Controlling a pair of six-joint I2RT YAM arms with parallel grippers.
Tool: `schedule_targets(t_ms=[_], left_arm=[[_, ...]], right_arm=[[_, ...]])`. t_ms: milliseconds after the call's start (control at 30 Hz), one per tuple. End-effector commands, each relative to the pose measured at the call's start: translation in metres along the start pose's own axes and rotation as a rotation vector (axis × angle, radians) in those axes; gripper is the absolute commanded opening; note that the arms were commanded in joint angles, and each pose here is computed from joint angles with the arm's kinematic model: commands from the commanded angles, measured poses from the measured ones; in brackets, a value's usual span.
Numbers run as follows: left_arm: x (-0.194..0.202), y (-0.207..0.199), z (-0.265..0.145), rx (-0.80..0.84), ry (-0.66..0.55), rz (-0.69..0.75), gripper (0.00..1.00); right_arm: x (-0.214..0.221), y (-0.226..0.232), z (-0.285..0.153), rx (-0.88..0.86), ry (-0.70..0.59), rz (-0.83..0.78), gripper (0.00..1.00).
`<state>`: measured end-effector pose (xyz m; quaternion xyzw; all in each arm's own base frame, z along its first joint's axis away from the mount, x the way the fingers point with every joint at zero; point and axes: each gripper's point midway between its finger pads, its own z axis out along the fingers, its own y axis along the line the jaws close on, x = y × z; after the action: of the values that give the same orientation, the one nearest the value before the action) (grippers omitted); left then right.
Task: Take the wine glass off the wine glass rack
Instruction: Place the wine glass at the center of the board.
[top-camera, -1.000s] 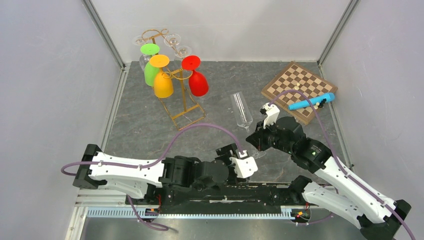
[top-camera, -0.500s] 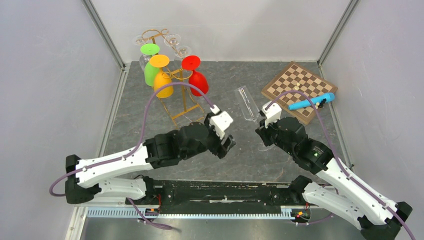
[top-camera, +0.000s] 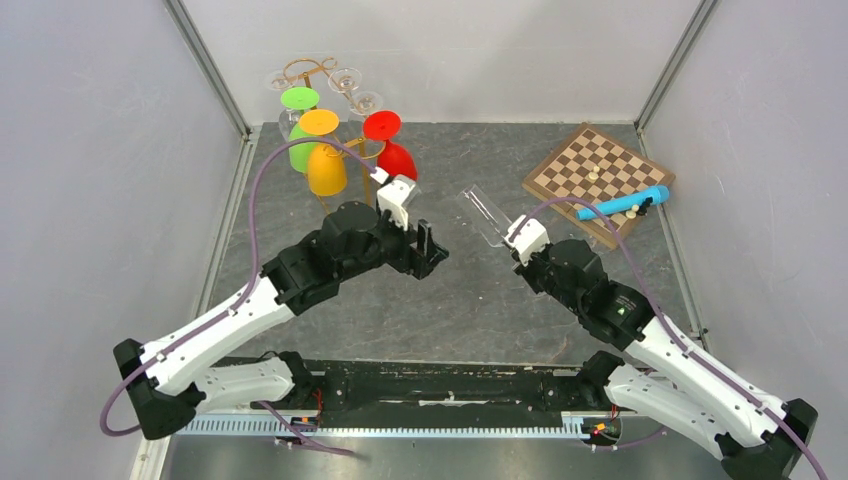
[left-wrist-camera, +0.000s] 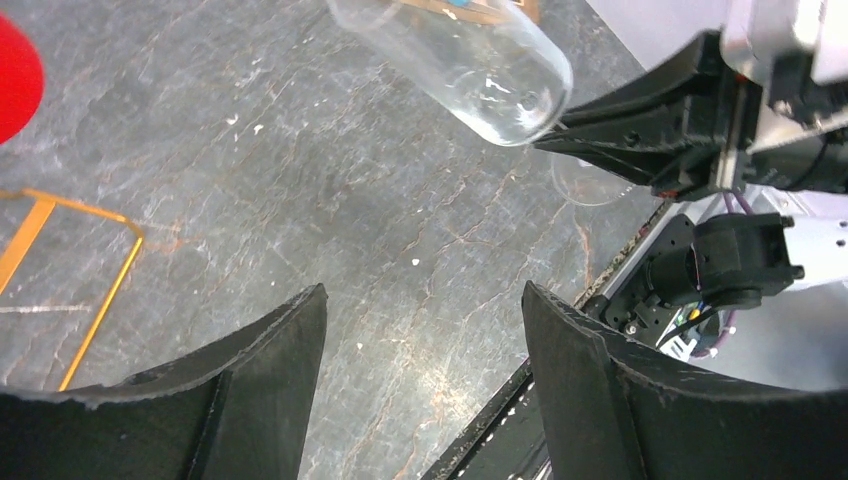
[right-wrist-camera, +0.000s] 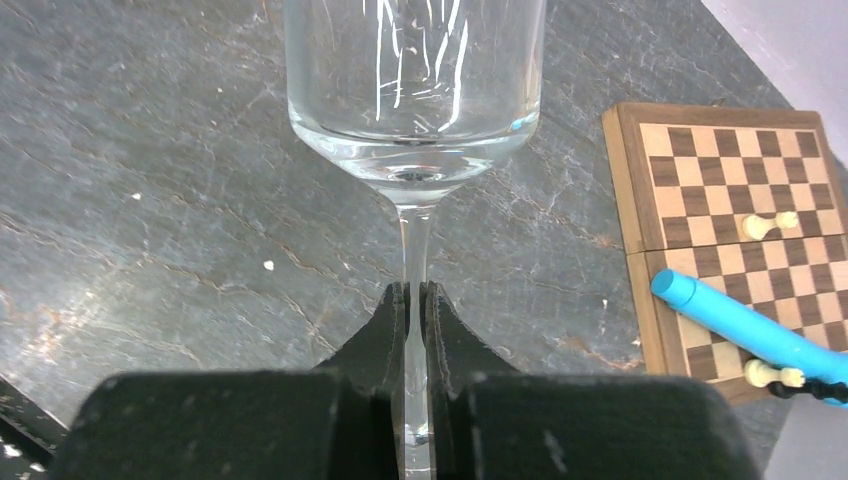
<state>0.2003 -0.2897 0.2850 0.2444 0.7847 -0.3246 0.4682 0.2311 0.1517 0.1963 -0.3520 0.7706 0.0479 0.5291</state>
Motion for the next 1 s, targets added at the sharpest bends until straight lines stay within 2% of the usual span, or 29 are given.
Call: schedule_targets(t_ms=[0, 167, 500, 967], left_arm=[[-0.002, 0.006, -0.012, 0.031, 0.004, -0.166, 0.77], [-0.002, 0.033, -0.02, -0.001, 0.011, -0.297, 0.77], [0.016, 0.045, -0.016, 0.067, 0.106, -0.505, 0.75], [0.042, 0.045, -0.024, 0.092, 0.181, -0.633, 0.72]], right_arm=[[-0.019, -0.01, 0.003, 0.036, -0.081, -0.086, 0.0], [-0.012, -0.005, 0.006, 0.008, -0.096, -0.164, 0.0], [-0.02, 0.011, 0.0, -0.094, -0.19, -0.342, 0.0], [-0.032, 0.033, -0.006, -0.226, -0.287, -0.48, 0.0]])
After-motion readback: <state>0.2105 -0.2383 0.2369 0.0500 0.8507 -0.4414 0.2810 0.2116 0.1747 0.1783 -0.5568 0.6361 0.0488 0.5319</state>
